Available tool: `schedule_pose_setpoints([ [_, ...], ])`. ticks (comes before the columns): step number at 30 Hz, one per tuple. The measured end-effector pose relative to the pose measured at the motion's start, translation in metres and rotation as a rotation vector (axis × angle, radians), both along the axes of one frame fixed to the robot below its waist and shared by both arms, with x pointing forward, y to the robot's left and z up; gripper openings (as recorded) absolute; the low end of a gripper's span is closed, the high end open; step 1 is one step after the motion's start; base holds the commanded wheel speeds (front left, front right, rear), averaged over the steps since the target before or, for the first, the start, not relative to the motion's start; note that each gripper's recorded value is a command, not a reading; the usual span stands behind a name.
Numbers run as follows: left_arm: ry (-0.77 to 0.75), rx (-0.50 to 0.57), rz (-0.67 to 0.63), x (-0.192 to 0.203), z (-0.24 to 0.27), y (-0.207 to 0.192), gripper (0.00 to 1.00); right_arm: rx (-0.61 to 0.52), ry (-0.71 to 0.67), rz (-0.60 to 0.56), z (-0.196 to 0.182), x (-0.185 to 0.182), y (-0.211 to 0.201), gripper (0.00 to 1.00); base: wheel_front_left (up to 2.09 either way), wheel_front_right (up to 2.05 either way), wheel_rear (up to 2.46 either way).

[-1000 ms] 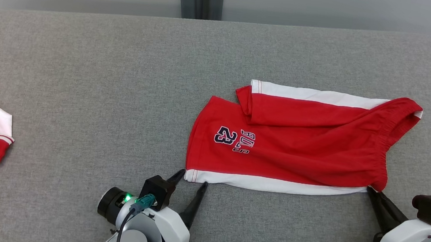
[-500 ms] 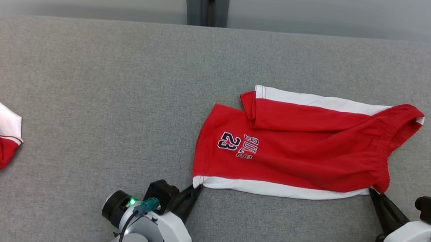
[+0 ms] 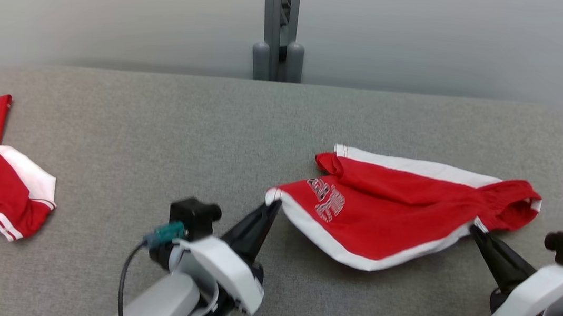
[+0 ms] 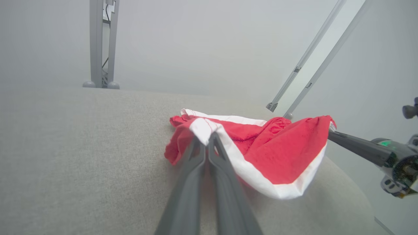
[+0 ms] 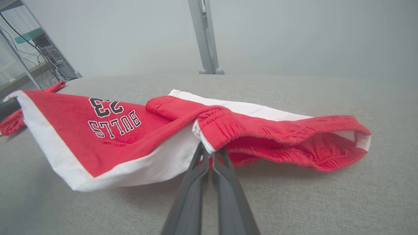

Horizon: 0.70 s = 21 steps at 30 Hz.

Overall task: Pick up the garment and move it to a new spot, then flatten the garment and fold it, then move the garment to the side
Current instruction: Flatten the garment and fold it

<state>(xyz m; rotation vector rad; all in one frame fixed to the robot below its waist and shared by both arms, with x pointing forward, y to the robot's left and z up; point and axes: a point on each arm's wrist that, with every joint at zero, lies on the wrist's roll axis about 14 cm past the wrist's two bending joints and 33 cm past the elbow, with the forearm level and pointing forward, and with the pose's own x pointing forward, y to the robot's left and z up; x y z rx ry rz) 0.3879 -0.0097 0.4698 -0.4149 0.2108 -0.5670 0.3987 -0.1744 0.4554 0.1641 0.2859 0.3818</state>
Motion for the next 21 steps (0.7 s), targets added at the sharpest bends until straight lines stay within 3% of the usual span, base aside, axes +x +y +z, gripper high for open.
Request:
schedule_pose_setpoints([
  [10,-0.163,-0.177,0.099,0.041,0.109,0.022,0.0,0.109,-0.158,0.115,0.126,0.027,0.024,0.0,0.0,0.0,0.0],
  [18,-0.259,-0.198,0.198,0.067,0.174,0.048,0.0,0.261,-0.235,0.083,0.207,0.048,0.02,0.0,0.0,0.0,0.0],
  [21,-0.275,-0.214,0.236,0.071,0.185,0.057,0.0,0.341,-0.204,0.09,0.212,0.05,0.029,0.0,0.0,0.0,0.0],
])
